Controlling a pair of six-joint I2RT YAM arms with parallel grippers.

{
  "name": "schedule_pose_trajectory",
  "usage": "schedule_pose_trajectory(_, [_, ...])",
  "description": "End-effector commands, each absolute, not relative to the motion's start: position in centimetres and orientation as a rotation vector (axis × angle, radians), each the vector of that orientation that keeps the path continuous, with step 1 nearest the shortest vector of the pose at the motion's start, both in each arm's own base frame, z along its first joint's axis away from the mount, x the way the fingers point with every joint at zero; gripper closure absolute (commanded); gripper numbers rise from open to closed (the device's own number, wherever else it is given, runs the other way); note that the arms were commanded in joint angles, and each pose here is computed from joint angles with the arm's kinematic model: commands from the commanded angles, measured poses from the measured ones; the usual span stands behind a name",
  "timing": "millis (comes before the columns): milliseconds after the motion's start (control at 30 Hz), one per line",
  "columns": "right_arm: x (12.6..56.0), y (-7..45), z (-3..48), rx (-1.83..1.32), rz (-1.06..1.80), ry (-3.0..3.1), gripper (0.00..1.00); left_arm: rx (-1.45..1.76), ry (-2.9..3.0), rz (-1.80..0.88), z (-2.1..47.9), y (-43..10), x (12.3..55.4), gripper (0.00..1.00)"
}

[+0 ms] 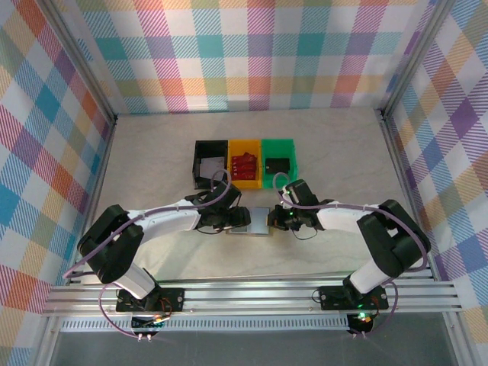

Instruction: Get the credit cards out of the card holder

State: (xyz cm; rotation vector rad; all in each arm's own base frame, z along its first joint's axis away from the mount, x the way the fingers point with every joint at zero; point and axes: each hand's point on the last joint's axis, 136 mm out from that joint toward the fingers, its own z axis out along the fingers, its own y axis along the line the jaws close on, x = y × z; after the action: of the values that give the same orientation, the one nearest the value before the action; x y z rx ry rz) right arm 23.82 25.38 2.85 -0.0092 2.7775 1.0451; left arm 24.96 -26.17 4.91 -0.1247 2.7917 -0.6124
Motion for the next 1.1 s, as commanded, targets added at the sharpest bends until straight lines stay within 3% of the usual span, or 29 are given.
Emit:
schedule_pose_trajectory(0, [24.4,26.5,3.7,-0.025,1.094,2.751,1.0,-0.089,2.79,-0.51,4.8,-24.8,25.3,0.38])
schedule_pose_trajectory(533, [24.3,26.5,3.4,-0.025,1.088,2.757,1.0,-0.101,2.833,-0.529,3.2,-25.4,25.0,0.39])
schedule_pose_trajectory(1067, [24.3,26.5,3.6,-0.029,1.092,2.754,1.0,-0.119,2.782,-0.582,4.7,-26.1,25.8,0.39])
